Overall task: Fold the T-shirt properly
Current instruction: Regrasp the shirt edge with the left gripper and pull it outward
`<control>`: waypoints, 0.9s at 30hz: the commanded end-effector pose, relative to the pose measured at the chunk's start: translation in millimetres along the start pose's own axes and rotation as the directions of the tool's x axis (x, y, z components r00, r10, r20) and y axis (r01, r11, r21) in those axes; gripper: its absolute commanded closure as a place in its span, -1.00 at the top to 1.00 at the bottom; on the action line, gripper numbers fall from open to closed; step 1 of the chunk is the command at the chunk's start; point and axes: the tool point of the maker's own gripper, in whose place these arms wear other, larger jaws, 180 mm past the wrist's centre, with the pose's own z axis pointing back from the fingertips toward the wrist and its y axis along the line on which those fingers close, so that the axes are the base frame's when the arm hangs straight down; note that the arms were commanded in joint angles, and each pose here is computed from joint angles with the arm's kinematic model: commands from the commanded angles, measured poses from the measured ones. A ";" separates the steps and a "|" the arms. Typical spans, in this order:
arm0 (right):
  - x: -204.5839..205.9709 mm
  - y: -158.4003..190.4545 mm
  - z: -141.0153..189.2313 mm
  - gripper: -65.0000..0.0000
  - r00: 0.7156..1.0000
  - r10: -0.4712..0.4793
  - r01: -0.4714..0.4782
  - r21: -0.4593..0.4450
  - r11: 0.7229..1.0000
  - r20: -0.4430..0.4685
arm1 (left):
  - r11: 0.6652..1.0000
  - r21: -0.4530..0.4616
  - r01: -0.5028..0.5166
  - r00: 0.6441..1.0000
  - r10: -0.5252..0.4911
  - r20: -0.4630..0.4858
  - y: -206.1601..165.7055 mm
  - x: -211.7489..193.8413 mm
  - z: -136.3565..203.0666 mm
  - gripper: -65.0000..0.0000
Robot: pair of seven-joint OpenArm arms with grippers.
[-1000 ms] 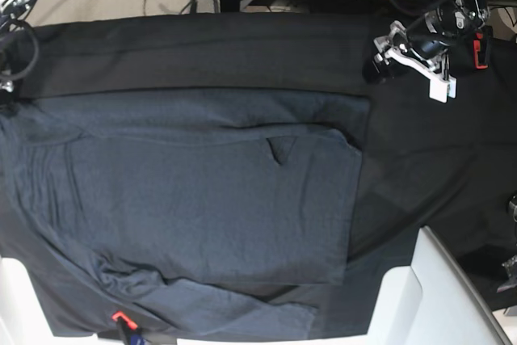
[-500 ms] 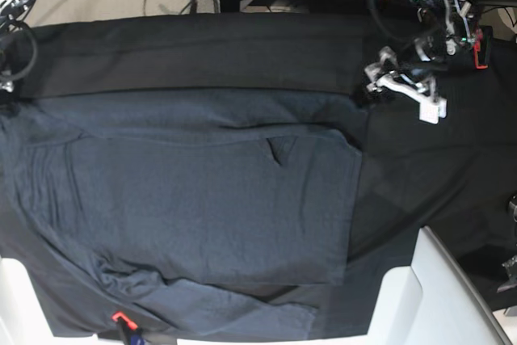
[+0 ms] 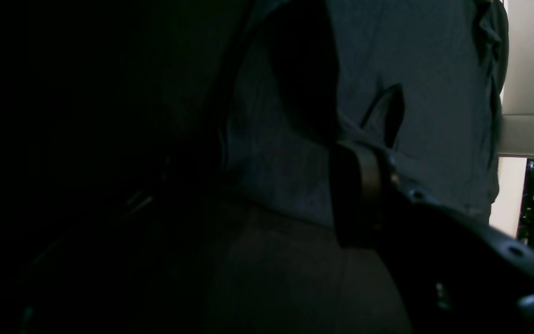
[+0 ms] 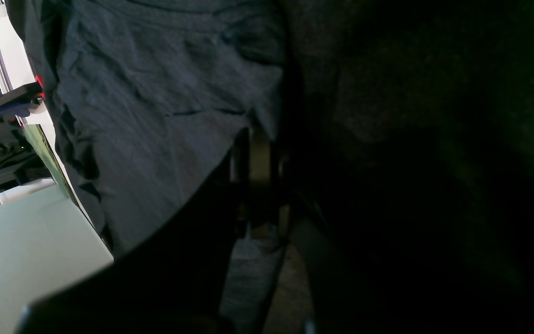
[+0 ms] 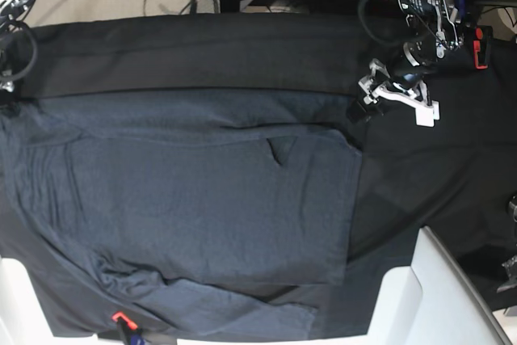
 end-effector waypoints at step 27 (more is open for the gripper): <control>29.1 27.6 27.2 -1.00 0.991 0.131 -0.132 0.021 0.991 0.041 | 0.997 0.011 0.073 0.997 -0.073 -0.014 -10.8 15.1 11.0 -1.00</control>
